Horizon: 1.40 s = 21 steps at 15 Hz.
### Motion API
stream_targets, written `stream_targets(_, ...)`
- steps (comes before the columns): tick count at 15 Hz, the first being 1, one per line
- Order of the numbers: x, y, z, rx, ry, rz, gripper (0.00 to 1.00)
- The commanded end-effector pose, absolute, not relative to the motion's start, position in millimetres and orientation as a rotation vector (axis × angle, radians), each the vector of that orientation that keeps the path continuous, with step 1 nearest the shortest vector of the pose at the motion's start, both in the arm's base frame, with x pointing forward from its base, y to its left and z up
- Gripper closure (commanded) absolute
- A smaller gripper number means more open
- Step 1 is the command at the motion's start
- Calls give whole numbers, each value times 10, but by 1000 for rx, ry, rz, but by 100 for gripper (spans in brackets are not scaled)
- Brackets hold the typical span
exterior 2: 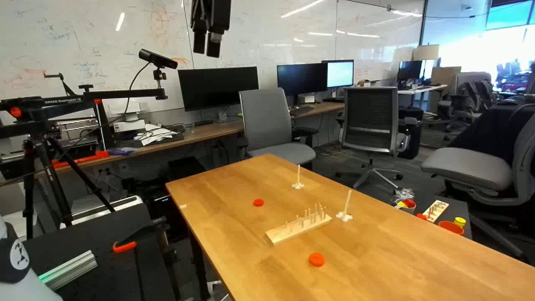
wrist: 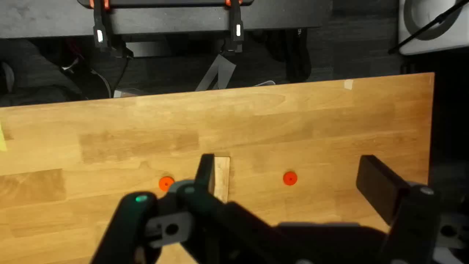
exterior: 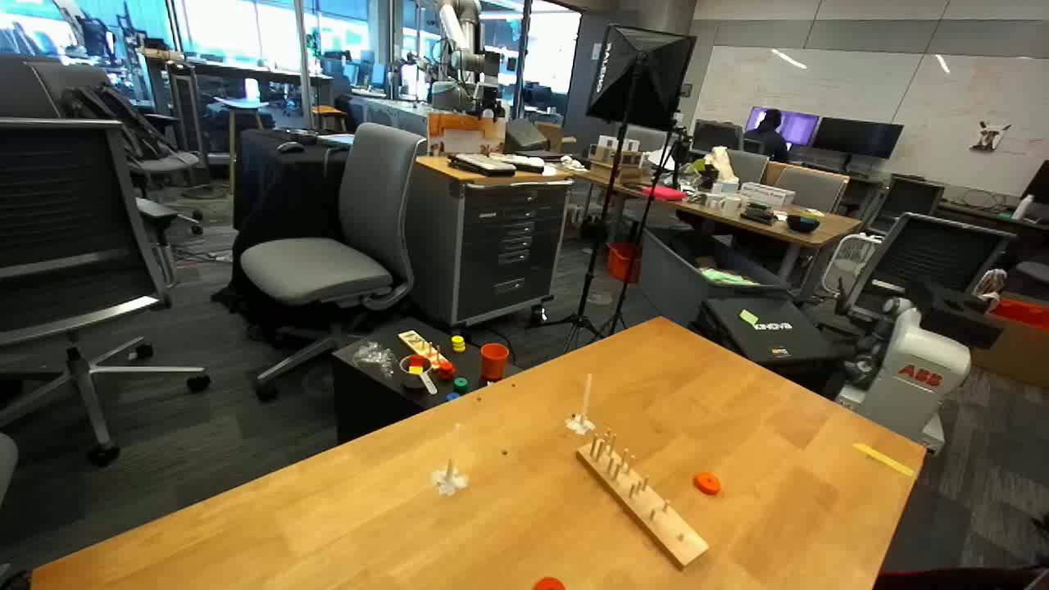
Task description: Pick up the orange ring on the right and place it on the wooden stand
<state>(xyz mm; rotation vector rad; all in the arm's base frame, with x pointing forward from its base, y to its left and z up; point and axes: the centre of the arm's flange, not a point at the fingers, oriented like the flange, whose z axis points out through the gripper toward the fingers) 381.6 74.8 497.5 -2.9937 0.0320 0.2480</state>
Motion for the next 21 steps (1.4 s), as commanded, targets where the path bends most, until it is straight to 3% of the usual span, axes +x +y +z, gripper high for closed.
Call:
stream_targets(1,3821,749,4980,-2994,32,244,0)
stream_targets(6,3824,750,5016,-2994,31,232,0)
stream_targets(9,4088,723,5088,-3030,65,176,0)
stream_targets(15,5200,467,4894,-3139,223,-21,0)
stream_targets(20,5914,-58,4137,-3196,518,191,0)
stream_targets(21,5436,-20,4176,-3184,434,123,0)
